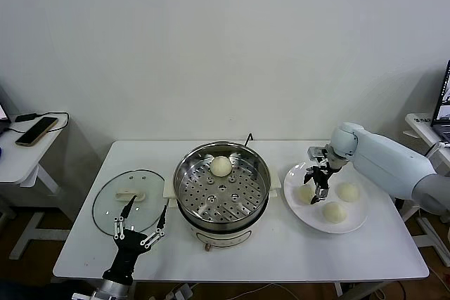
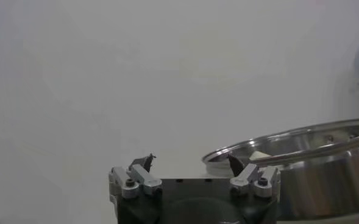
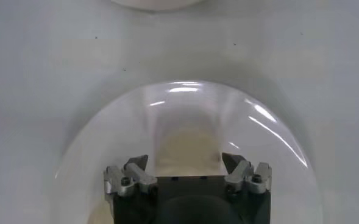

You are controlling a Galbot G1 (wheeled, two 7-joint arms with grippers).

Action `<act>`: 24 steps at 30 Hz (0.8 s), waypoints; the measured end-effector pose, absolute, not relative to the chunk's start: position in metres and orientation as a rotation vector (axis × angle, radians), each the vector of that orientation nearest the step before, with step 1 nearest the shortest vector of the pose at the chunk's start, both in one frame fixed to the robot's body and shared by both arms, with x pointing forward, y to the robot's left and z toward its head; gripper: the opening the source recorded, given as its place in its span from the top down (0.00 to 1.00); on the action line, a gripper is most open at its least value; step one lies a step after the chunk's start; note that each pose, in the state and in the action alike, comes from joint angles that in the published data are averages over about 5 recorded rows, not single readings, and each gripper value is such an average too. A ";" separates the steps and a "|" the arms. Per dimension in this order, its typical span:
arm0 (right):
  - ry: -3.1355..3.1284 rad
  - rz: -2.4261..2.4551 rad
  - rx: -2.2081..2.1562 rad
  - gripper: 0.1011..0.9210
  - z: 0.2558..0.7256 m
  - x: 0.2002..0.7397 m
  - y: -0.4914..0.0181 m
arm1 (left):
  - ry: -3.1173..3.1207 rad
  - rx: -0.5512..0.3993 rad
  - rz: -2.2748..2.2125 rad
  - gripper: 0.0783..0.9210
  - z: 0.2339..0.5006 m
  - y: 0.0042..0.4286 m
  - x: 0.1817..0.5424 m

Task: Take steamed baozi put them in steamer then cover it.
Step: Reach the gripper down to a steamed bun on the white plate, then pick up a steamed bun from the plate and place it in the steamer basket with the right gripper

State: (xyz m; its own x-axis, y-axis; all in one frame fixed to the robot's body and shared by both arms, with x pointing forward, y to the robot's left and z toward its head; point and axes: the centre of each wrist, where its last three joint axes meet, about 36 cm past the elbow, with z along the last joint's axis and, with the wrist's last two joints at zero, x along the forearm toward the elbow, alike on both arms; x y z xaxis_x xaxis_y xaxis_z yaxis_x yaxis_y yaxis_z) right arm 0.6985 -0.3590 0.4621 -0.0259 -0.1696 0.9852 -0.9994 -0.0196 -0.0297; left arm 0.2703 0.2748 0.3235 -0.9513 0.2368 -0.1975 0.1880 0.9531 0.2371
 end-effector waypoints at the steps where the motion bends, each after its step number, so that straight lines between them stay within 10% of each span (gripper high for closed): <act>1: -1.345 1.160 1.336 0.20 0.461 0.698 -0.359 | 2.881 0.317 0.318 0.12 0.323 0.275 0.270; 13: -1.356 1.176 1.340 0.32 0.478 0.701 -0.358 | 2.878 0.310 0.317 0.12 0.324 0.276 0.271; 24: -1.326 1.272 1.444 0.34 0.597 0.721 -0.305 | 2.865 0.317 0.320 0.12 0.329 0.275 0.275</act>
